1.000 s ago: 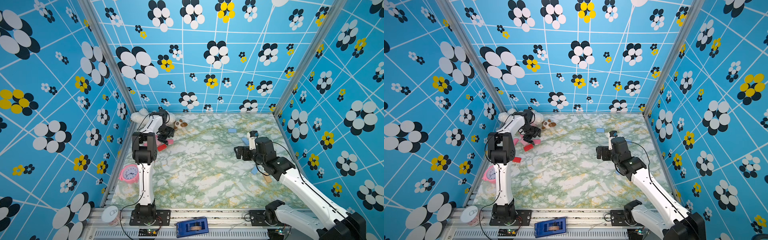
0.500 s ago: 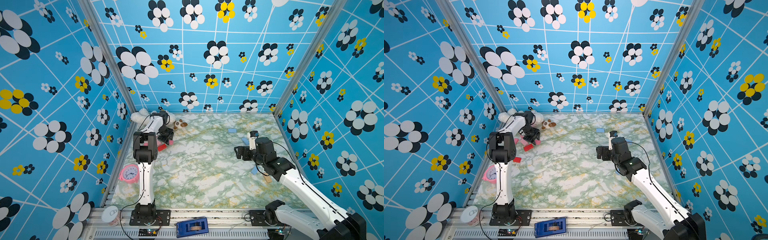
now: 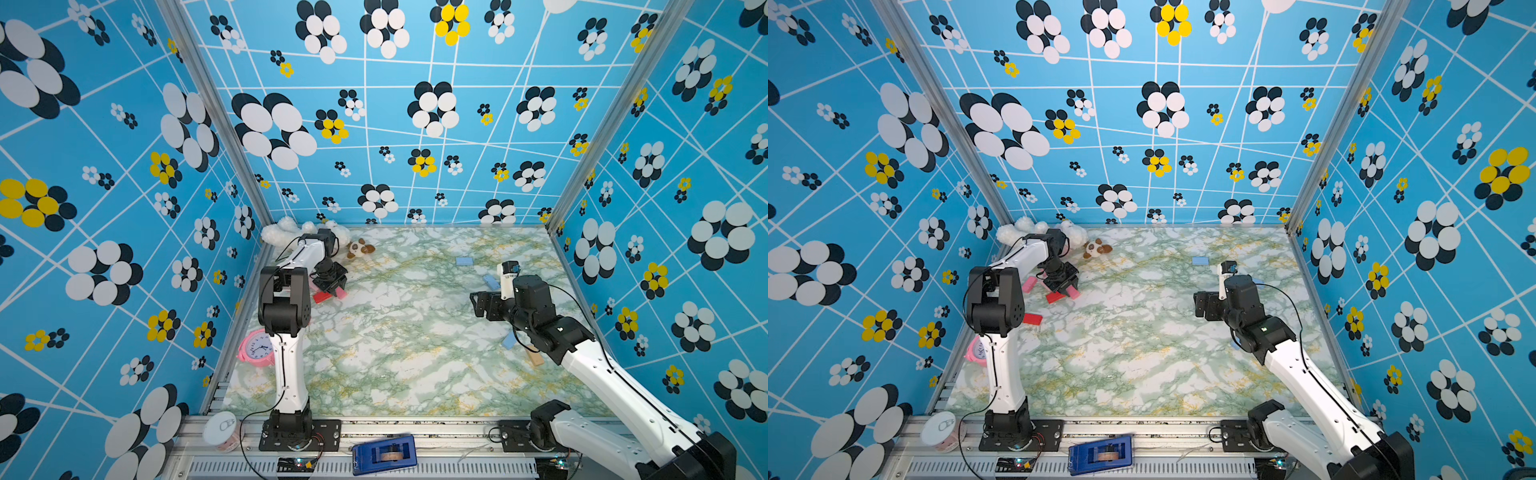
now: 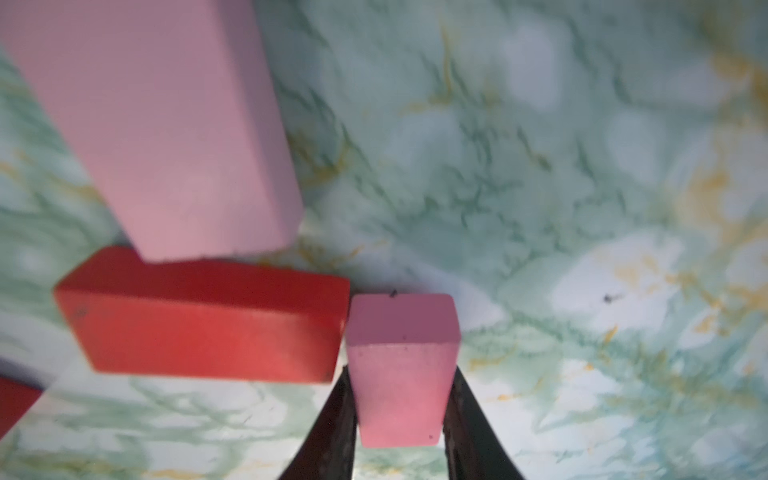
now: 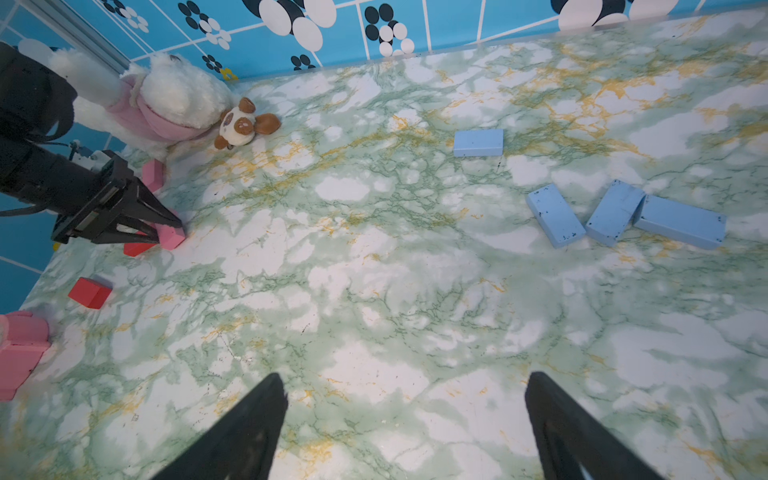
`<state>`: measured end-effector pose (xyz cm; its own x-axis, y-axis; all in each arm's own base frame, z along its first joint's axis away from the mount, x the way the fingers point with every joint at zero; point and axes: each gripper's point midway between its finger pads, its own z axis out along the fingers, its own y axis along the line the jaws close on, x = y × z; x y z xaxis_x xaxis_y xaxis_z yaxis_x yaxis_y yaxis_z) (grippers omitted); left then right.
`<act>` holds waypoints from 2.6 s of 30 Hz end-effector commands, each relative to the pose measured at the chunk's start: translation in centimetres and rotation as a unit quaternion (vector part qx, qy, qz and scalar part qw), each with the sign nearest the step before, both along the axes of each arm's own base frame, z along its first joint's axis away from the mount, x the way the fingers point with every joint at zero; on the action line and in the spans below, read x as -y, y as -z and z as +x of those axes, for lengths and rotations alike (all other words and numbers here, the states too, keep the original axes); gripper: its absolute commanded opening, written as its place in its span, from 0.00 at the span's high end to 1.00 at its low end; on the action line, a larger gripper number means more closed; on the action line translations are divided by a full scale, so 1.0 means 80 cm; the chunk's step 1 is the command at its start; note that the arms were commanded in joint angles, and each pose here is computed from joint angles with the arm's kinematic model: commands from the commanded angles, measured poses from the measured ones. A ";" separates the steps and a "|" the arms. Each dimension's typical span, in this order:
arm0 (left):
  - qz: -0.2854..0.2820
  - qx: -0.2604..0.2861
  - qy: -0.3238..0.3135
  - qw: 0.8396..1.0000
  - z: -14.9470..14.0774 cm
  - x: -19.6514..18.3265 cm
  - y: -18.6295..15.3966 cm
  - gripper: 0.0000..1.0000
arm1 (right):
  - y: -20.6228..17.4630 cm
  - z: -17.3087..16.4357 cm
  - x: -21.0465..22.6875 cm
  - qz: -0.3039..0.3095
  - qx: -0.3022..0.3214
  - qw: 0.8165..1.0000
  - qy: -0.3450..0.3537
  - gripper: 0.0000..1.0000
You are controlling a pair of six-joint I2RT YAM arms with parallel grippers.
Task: Assemble the letter t with building blocks
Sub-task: Pick up the building block from the center of the board, then place the building block at the center of the board.
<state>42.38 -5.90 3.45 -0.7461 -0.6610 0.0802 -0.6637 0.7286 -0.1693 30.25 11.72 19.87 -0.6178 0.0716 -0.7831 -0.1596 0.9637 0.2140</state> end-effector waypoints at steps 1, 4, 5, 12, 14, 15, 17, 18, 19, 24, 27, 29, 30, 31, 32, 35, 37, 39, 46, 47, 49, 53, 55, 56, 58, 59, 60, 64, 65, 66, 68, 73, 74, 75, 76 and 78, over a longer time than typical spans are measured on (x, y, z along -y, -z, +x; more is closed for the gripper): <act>-0.006 0.110 0.142 0.984 -0.001 0.037 -0.055 0.90 | -0.004 -0.004 0.005 -0.011 0.001 1.000 0.005 0.07; -0.012 0.140 0.211 0.967 -0.017 0.057 -0.075 0.86 | -0.006 -0.005 0.005 -0.013 -0.002 1.000 0.005 0.07; 0.002 0.132 0.233 0.964 -0.023 0.058 -0.079 0.85 | -0.005 -0.005 0.005 -0.013 -0.003 1.000 0.006 0.07; 0.091 0.070 0.337 0.934 -0.040 0.072 -0.080 0.85 | -0.010 -0.001 -0.001 -0.003 -0.004 1.000 0.004 0.07; 0.085 0.071 0.338 0.935 -0.037 0.083 -0.077 0.85 | -0.012 -0.001 -0.002 0.000 -0.006 1.000 0.002 0.08; 0.088 0.070 0.344 0.932 -0.035 0.090 -0.075 0.85 | -0.012 -0.002 -0.003 0.002 -0.007 1.000 0.002 0.08; 0.086 0.069 0.353 0.929 -0.032 0.102 -0.070 0.85 | -0.014 -0.003 -0.004 0.006 -0.005 1.000 0.002 0.08; 0.077 0.069 0.357 0.929 -0.031 0.110 -0.066 0.85 | -0.014 -0.004 -0.003 0.006 -0.004 1.000 0.003 0.08; 0.072 0.067 0.361 0.927 -0.029 0.116 -0.061 0.85 | -0.014 -0.004 -0.004 0.007 -0.004 1.000 0.003 0.09; 0.071 0.055 0.378 0.921 -0.023 0.130 -0.046 0.84 | -0.013 -0.009 -0.003 0.009 -0.007 1.000 0.004 0.09; 0.071 0.047 0.374 0.924 -0.019 0.132 -0.038 0.80 | -0.012 -0.012 0.000 0.011 -0.006 1.000 0.008 0.09; 0.071 0.045 0.370 0.925 -0.017 0.133 -0.034 0.78 | -0.012 -0.014 0.000 0.013 -0.005 1.000 0.009 0.09; 0.068 0.042 0.367 0.927 -0.016 0.132 -0.031 0.77 | -0.012 -0.014 0.000 0.014 -0.005 1.000 0.010 0.09; 0.068 0.038 0.364 0.928 -0.015 0.131 -0.028 0.77 | -0.012 -0.015 0.001 0.014 -0.005 1.000 0.010 0.09; 0.070 0.036 0.362 0.929 -0.015 0.130 -0.026 0.77 | -0.011 -0.015 0.001 0.014 -0.006 1.000 0.011 0.09; 0.065 0.035 0.358 0.931 -0.012 0.132 -0.021 0.76 | -0.011 -0.017 0.002 0.014 -0.007 1.000 0.012 0.09; 0.060 0.031 0.355 0.932 -0.012 0.134 -0.014 0.76 | -0.010 -0.017 0.003 0.012 -0.007 1.000 0.012 0.09; 0.059 0.024 0.351 0.934 -0.012 0.131 -0.008 0.76 | -0.011 -0.017 0.003 0.012 -0.006 1.000 0.012 0.09; 0.061 0.014 0.331 0.942 -0.009 0.123 0.005 0.75 | -0.010 -0.018 0.004 0.012 -0.006 1.000 0.014 0.09; 0.061 0.014 0.331 0.941 -0.008 0.124 0.006 0.75 | -0.009 -0.018 0.004 0.011 -0.007 1.000 0.015 0.09; 0.059 0.013 0.333 0.941 -0.009 0.124 0.010 0.72 | -0.009 -0.018 0.004 0.011 -0.007 1.000 0.015 0.09; 0.059 0.007 0.335 0.940 -0.011 0.123 0.015 0.61 | -0.008 -0.019 0.005 0.010 -0.007 1.000 0.016 0.09; 0.063 0.005 0.334 0.940 -0.011 0.122 0.016 0.53 | -0.007 -0.019 0.006 0.010 -0.007 1.000 0.017 0.09; 0.063 0.006 0.334 0.940 -0.011 0.121 0.015 0.50 | -0.007 -0.019 0.006 0.010 -0.007 1.000 0.017 0.09; 0.064 0.010 0.333 0.941 -0.009 0.122 0.011 0.40 | -0.008 -0.019 0.007 0.009 -0.006 1.000 0.019 0.09; 0.065 0.012 0.333 0.941 -0.009 0.121 0.007 0.39 | -0.009 -0.019 0.007 0.010 -0.004 1.000 0.019 0.09; 0.066 0.018 0.331 0.941 -0.008 0.121 -0.001 0.38 | -0.011 -0.019 0.007 0.010 -0.003 1.000 0.019 0.09; 0.078 0.061 0.320 0.942 0.000 0.118 -0.052 0.36 | -0.014 -0.020 0.007 0.010 0.000 1.000 0.017 0.09; 0.080 0.073 0.316 0.943 0.001 0.116 -0.068 0.36 | -0.014 -0.020 0.007 0.009 -0.001 1.000 0.017 0.09; 0.080 0.084 0.310 0.944 0.002 0.114 -0.080 0.35 | -0.013 -0.020 0.007 0.008 -0.001 1.000 0.016 0.08; 0.080 0.106 0.292 0.947 0.001 0.104 -0.108 0.34 | -0.010 -0.020 0.006 0.007 -0.003 1.000 0.015 0.08; 0.003 0.177 0.189 0.966 -0.003 0.065 -0.159 0.17 | -0.004 -0.020 0.003 0.007 -0.009 1.000 0.009 0.07; -0.036 0.195 0.147 0.969 -0.003 0.054 -0.168 0.18 | -0.003 -0.020 0.003 0.006 -0.010 1.000 0.007 0.07; -0.069 0.208 0.110 0.969 -0.003 0.043 -0.172 0.18 | -0.002 -0.020 0.003 0.005 -0.010 1.000 0.007 0.06; -0.106 0.223 0.067 0.967 -0.003 0.030 -0.176 0.18 | -0.002 -0.020 0.002 0.004 -0.010 1.000 0.005 0.06; -0.163 0.237 -0.005 0.958 -0.004 0.010 -0.175 0.19 | -0.001 -0.019 0.001 0.003 -0.010 1.000 0.003 0.06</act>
<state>41.63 -6.64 18.39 -0.8158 -0.5277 -0.2365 -0.3662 0.7880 -0.4949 29.19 11.28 21.04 -0.6092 0.1085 -0.7855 -0.1331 0.9626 0.2362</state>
